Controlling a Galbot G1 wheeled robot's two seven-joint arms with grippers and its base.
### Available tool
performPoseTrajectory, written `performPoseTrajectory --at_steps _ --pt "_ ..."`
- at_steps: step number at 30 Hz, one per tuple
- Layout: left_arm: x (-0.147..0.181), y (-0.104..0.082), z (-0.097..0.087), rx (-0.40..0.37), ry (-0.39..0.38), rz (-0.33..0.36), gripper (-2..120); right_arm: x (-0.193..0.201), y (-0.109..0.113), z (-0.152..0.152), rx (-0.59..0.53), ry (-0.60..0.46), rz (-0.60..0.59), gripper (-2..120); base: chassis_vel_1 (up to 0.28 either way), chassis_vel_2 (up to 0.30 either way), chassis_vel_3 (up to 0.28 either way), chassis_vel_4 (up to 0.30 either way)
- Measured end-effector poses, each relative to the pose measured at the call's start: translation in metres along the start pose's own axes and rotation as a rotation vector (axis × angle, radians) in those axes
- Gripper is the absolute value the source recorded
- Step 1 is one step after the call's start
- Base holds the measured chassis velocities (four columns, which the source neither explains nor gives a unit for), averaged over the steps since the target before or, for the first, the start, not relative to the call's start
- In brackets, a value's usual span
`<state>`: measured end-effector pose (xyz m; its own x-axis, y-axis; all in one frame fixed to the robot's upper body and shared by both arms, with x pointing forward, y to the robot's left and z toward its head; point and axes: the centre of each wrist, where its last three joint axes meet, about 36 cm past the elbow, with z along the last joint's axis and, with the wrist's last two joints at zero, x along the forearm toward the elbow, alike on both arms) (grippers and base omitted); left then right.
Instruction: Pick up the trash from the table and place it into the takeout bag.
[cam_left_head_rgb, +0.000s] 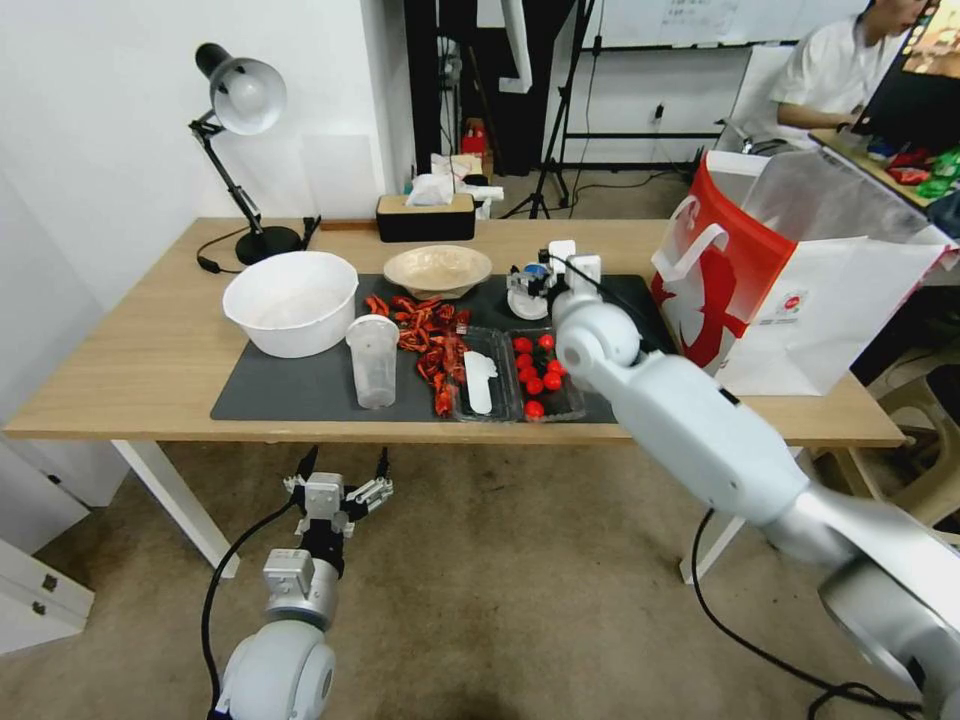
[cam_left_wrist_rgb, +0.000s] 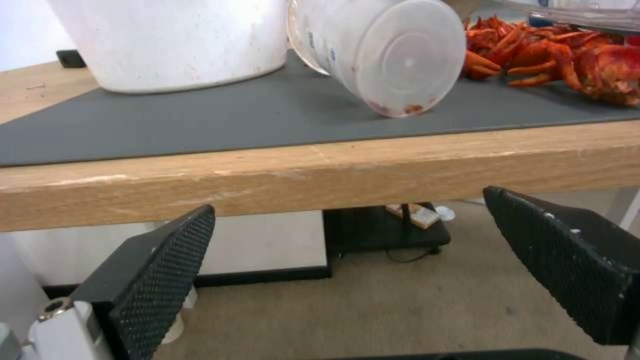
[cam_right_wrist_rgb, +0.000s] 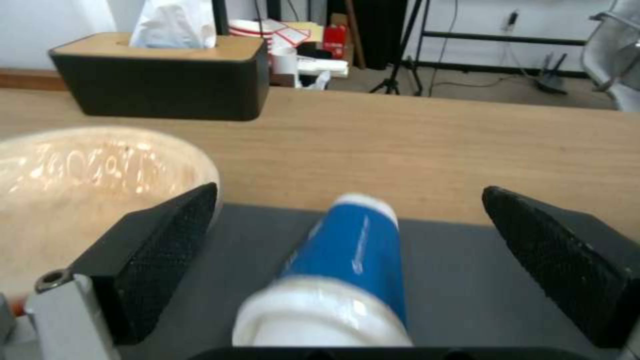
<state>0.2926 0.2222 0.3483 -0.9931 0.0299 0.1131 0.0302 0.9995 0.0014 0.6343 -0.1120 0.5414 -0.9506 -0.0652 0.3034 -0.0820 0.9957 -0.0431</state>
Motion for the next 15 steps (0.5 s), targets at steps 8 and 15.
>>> performPoseTrajectory --at_steps 8,15 --pt "0.0 0.005 0.001 0.005 -0.009 -0.008 100 -0.017 0.028 -0.03 0.04 0.095 0.125 100 0.0 0.0 0.0 0.0" --pt "-0.001 0.009 0.003 0.007 -0.01 -0.011 100 -0.027 0.037 -0.036 0.032 0.175 0.163 100 0.0 0.0 0.0 0.0"
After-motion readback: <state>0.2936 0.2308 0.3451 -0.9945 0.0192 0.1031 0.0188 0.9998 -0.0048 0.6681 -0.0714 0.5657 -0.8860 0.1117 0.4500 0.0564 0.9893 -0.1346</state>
